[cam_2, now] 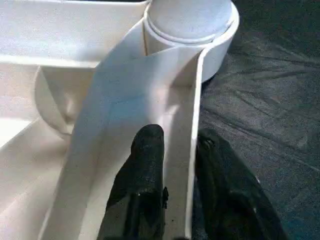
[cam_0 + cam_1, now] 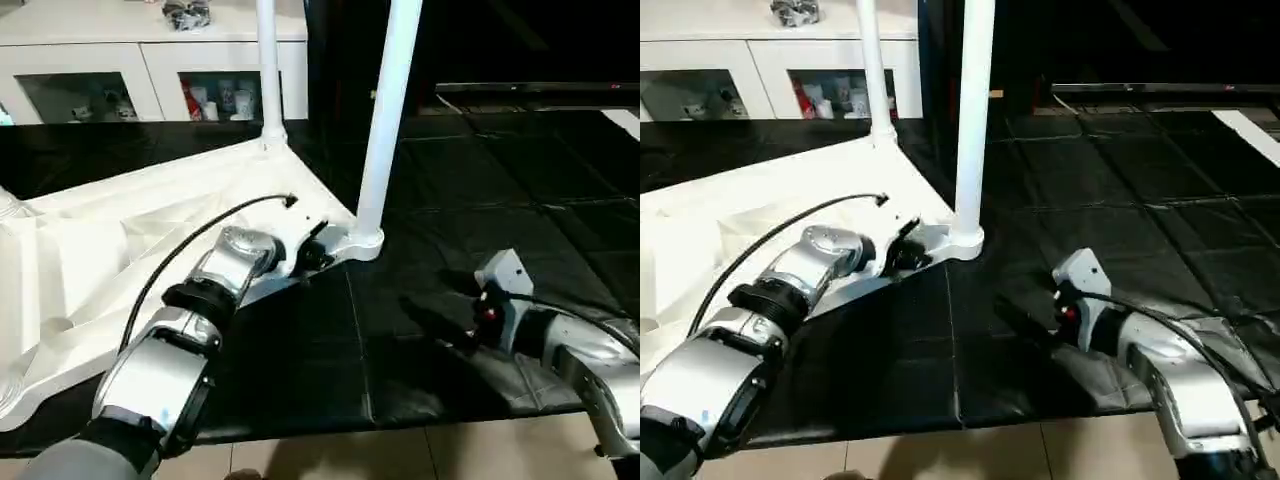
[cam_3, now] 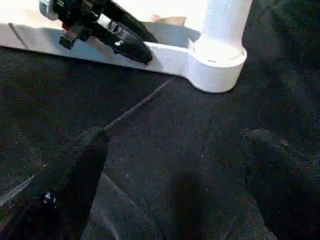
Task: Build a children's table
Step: Rotate leg to tighten
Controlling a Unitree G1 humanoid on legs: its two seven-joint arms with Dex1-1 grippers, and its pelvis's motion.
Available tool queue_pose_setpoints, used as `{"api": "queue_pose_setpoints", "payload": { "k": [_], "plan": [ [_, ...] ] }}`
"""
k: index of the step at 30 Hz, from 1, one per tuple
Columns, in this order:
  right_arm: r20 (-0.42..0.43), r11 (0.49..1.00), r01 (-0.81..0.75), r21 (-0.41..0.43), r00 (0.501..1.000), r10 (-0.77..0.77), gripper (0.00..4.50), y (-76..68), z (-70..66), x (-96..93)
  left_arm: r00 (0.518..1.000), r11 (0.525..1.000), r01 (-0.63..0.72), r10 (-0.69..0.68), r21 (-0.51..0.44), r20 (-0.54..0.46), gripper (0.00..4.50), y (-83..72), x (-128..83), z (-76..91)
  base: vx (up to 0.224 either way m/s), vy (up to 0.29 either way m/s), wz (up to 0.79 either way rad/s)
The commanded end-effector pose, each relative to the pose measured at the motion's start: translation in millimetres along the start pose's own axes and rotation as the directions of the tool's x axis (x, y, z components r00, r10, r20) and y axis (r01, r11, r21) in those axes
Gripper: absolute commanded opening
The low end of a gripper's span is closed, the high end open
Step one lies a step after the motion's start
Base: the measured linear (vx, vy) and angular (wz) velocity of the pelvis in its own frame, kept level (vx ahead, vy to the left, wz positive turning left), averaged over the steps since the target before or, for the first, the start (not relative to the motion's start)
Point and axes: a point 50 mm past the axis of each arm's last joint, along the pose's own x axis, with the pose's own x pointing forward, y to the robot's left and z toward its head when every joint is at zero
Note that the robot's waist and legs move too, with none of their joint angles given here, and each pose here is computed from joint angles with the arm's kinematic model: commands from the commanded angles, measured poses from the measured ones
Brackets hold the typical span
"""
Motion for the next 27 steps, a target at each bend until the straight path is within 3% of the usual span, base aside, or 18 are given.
{"api": "queue_pose_setpoints", "payload": {
  "k": [1, 7, 11, 15, 18, 22, 23, 27],
  "plan": [
    [-0.001, 1.000, -0.006, -0.021, 1.000, 0.006, 4.50, -0.5, 4.2, -1.0, 1.000, 0.999, -0.017, 0.018, 0.034, -0.021, 0.90, 4.2, -2, 1.4, 0.000, 0.000, 0.00],
    [0.003, 0.999, -0.018, -0.028, 1.000, 0.018, 4.50, -0.9, 7.8, 1.6, 0.999, 0.998, -0.014, 0.016, 0.057, -0.036, 0.45, 6.9, -4, 1.1, 0.000, 0.000, 0.00],
    [0.003, 0.999, -0.036, -0.036, 0.999, 0.036, 4.50, -1.1, 9.0, 2.1, 0.995, 0.992, 0.100, -0.101, 0.082, 0.011, 0.19, 2.6, -5, 6.9, 0.000, 0.000, 0.00],
    [0.005, 0.998, -0.051, -0.038, 0.999, 0.052, 4.50, -1.0, 9.6, 2.7, 0.974, 0.965, 0.228, -0.226, 0.131, -0.032, 0.08, -3.4, -8, -2.6, 0.000, 0.000, 0.00],
    [0.024, 0.996, -0.085, -0.037, 0.996, 0.086, 4.50, -0.7, 12.8, 3.3, 0.934, 0.921, 0.357, -0.345, 0.155, -0.095, 0.08, -8.6, -13, -18.5, 0.000, 0.000, 0.00],
    [0.031, 0.994, -0.103, -0.044, 0.994, 0.105, 4.50, -1.9, 14.5, 4.2, 0.903, 0.883, 0.428, -0.408, 0.191, -0.135, 0.08, -10.8, -19, -29.6, 0.000, 0.000, 0.00],
    [0.027, 0.990, -0.131, -0.053, 0.991, 0.133, 4.50, -3.4, 15.5, 5.3, 0.878, 0.843, 0.478, -0.450, 0.247, -0.164, 0.08, -12.6, -23, -36.7, 0.000, 0.000, 0.00],
    [0.025, 0.975, -0.209, -0.074, 0.977, 0.211, 4.50, -3.2, 19.4, 8.7, 0.845, 0.795, 0.535, -0.507, 0.286, -0.171, 0.08, -15.9, -30, -41.8, 0.000, 0.000, 0.00]
  ]
}}
